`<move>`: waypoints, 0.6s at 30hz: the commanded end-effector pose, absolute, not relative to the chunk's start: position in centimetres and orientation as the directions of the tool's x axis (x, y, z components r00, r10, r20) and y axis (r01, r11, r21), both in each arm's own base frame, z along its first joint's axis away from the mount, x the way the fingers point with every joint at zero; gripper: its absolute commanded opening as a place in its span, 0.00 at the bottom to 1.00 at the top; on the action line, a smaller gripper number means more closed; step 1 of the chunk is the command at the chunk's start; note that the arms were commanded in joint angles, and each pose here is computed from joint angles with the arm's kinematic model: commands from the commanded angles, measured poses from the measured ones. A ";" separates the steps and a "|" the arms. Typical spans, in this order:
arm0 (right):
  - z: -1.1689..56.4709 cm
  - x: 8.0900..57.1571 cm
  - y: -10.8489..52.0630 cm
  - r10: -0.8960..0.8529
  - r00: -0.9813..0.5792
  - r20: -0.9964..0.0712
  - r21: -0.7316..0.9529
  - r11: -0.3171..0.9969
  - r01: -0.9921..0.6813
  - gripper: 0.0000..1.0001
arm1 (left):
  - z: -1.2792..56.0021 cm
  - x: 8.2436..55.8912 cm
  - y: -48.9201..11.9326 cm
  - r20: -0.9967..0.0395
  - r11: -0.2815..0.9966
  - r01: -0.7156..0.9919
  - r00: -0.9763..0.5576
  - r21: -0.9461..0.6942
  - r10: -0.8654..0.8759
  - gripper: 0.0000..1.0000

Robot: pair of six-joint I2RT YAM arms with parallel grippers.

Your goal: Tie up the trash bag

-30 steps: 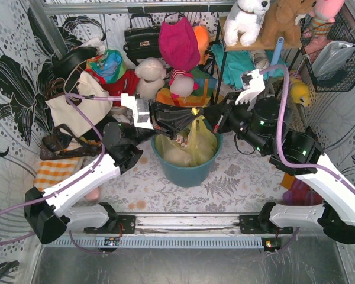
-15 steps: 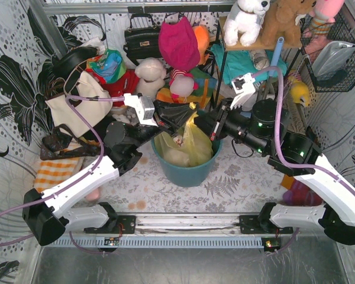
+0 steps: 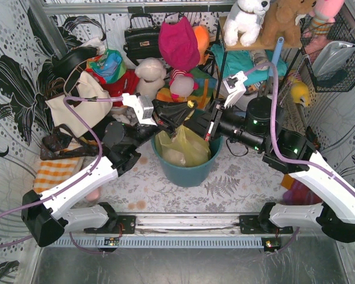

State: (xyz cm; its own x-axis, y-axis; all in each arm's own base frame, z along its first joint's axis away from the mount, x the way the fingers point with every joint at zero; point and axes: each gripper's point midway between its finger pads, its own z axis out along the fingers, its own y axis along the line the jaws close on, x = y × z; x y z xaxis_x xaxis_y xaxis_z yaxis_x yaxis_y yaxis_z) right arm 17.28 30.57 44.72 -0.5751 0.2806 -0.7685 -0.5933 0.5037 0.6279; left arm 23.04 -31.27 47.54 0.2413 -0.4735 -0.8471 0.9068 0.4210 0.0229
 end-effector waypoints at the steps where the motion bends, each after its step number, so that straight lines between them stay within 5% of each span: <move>1: 46.6 16.7 31.4 0.351 -0.591 -0.726 0.687 0.411 -0.600 0.00 | 48.3 23.1 -30.5 -0.831 0.448 0.893 0.278 0.039 -0.482 0.00; 18: 42.7 18.0 33.5 0.370 -0.596 -0.713 0.696 0.478 -0.536 0.00 | 48.3 22.9 -30.9 -0.842 0.431 0.901 0.265 0.043 -0.469 0.00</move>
